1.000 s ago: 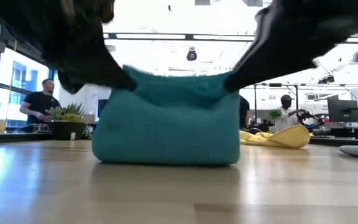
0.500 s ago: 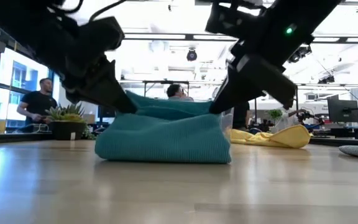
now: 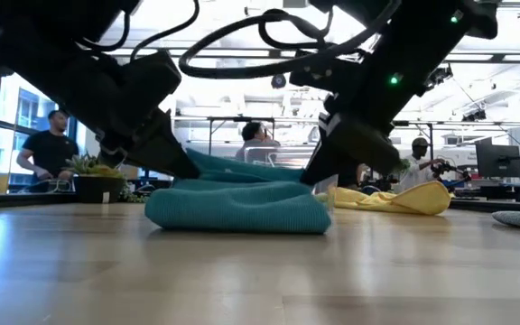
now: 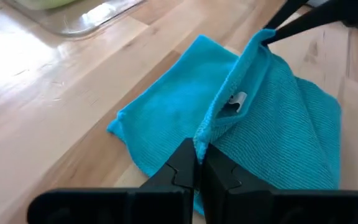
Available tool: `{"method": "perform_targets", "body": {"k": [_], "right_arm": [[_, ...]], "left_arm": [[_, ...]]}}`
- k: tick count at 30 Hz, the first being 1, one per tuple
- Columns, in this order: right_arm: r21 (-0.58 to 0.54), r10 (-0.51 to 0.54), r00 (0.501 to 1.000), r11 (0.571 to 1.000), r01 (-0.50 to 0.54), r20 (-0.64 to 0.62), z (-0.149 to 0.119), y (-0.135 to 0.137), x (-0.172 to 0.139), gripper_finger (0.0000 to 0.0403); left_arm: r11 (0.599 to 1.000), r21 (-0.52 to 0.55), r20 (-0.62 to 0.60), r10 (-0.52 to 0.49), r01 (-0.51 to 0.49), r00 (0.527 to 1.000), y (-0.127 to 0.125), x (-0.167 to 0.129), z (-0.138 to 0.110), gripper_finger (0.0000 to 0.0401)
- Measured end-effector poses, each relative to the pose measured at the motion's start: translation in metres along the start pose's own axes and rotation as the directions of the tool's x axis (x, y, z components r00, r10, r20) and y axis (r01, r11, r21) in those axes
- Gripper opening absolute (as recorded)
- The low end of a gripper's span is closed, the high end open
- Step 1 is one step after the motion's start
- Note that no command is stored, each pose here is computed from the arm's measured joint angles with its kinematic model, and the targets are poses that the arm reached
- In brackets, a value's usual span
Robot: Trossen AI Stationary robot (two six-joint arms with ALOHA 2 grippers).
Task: Fold microfiber towels
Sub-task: Fold the blue microfiber cloth
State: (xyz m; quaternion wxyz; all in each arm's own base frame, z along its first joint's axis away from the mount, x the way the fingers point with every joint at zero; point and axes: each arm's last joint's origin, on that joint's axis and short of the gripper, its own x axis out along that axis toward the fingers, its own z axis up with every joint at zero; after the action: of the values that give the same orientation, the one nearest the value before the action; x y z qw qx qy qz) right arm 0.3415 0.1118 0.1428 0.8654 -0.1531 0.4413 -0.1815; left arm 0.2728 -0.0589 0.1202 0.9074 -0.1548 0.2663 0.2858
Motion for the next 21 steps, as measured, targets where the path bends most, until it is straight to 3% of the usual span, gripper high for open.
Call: {"method": "perform_targets", "body": {"k": [10,21], "right_arm": [[0.038,-0.036,0.999,0.999,0.036,0.006,0.006,-0.016,0.003,0.0],[0.045,-0.035,0.999,0.998,0.034,0.036,0.012,-0.024,-0.014,0.0]], "left_arm": [[1.0,0.018,0.01,0.025,-0.025,1.0,0.002,0.001,0.001,0.0],[0.999,0.03,0.044,0.036,-0.038,0.998,0.004,-0.008,0.011,0.0]]}}
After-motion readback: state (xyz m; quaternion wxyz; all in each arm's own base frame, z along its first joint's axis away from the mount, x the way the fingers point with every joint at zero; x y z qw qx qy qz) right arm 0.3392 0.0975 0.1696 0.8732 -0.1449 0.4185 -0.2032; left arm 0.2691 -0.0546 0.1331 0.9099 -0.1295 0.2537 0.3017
